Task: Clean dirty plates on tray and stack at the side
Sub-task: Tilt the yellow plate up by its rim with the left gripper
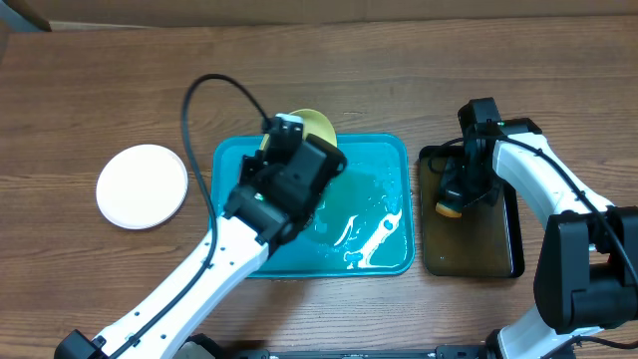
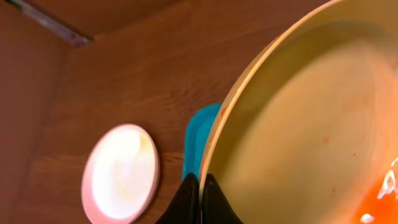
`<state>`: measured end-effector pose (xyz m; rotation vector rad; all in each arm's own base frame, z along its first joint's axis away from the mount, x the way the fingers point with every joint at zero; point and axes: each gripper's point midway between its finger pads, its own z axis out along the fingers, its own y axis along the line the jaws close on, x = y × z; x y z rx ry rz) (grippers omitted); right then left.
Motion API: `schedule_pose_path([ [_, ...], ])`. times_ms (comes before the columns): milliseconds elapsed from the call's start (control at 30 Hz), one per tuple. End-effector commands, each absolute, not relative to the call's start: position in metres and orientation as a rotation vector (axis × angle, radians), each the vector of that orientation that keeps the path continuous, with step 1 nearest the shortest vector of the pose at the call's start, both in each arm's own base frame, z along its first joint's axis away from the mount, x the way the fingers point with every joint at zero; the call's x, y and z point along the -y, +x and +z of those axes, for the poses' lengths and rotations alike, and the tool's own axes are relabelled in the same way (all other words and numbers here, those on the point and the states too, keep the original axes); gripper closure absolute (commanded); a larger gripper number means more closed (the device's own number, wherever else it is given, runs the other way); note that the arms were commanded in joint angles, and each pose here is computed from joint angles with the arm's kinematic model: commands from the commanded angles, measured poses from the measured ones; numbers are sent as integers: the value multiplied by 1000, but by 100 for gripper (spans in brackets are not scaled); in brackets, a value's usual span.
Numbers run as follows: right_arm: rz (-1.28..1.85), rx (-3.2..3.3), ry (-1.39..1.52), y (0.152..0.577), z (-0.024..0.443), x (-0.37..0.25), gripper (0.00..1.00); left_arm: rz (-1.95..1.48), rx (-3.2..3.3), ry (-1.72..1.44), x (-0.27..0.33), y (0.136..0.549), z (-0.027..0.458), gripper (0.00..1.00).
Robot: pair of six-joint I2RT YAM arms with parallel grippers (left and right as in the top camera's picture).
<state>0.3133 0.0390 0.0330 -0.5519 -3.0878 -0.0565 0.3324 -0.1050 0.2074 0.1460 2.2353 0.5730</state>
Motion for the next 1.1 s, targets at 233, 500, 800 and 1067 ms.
schedule_pose_path([
  [233,-86,3152,-456,320,43,-39,96,781,-2043,173,100,328,252,96],
  [500,-146,3191,-412,329,44,-44,96,791,-2041,182,100,328,252,96],
  [800,-207,3262,-377,336,21,-47,96,795,-2046,188,99,327,252,96],
  [1067,-230,3261,-379,315,-17,-48,96,788,-2050,190,100,327,251,96],
])
